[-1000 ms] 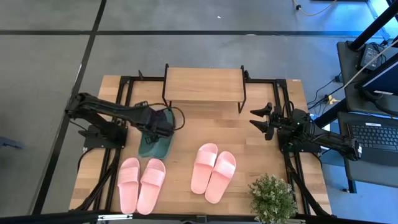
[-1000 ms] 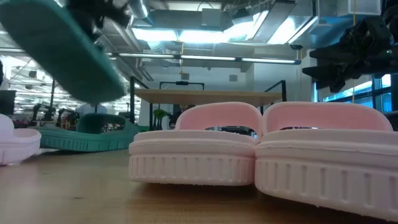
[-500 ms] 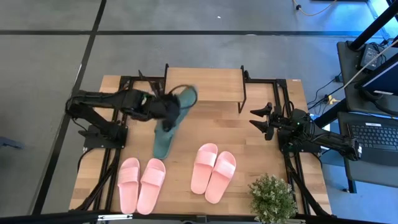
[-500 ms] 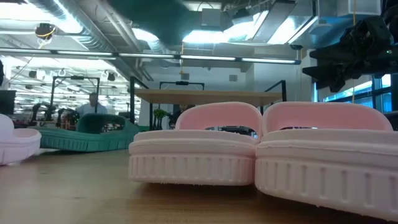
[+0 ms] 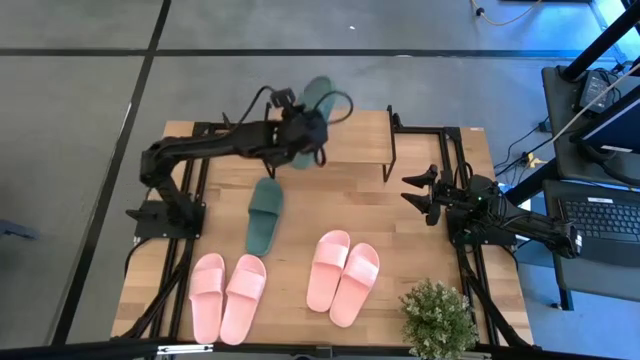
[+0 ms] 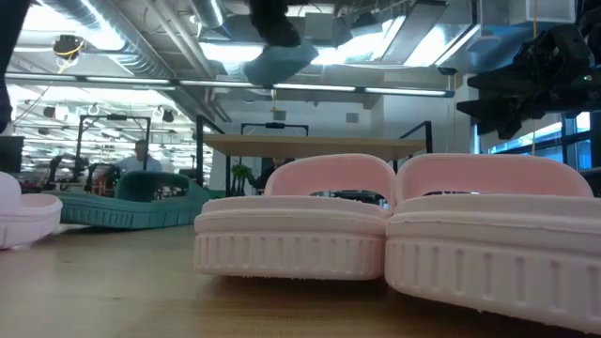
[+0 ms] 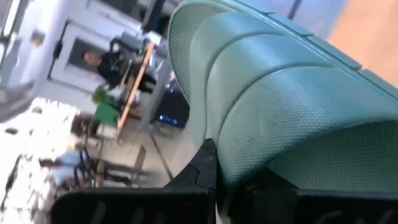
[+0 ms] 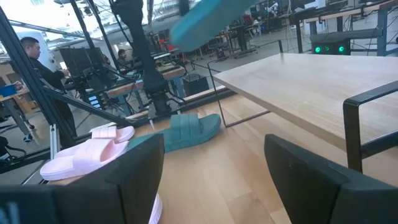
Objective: Pick and place slides into the shelf
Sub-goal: Put the green slide on the shelf
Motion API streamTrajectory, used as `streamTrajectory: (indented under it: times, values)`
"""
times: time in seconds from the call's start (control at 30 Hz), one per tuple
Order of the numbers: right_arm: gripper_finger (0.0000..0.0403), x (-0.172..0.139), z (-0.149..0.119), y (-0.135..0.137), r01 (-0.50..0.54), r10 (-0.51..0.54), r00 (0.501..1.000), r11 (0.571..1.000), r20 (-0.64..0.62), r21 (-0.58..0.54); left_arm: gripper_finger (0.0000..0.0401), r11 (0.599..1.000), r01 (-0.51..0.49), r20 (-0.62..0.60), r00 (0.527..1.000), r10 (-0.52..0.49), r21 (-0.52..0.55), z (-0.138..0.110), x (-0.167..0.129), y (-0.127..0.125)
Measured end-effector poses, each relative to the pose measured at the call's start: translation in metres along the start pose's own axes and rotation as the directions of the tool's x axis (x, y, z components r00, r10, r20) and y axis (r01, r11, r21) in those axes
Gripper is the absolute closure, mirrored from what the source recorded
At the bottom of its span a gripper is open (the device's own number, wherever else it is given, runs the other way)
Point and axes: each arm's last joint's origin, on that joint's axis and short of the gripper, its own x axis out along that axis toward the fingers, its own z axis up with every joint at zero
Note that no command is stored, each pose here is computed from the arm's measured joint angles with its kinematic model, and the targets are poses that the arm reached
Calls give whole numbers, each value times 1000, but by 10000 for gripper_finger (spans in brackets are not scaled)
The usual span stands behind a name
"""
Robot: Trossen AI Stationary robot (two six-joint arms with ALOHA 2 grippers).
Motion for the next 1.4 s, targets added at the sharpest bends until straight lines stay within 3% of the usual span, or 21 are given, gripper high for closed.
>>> streamTrajectory:
  times: [0.17, 0.33, 0.5, 0.67, 1.4]
  values:
    - [126, 0, 0, 0, 0, 0, 1000, 1000, 0, 23, 399, 997, 62, -30, 998, -63, -49, 14, 17, 6]
    - [126, 0, 0, 0, 0, 0, 1000, 998, 0, 62, 399, 998, 48, -100, 994, -51, -36, 20, 39, 12]
    - [126, 0, 0, 0, -1, 1, 1000, 997, -1, 77, 399, 991, 118, -176, 976, -127, -61, 16, 64, 10]
    - [126, 0, 0, 0, -1, 1, 1000, 997, 0, 76, 399, 990, 105, -249, 960, -126, -98, 8, 87, 8]
    - [126, 0, 0, 0, 0, 1, 1000, 997, -1, 76, 399, 983, 115, -346, 925, -159, -144, -4, 94, -2]
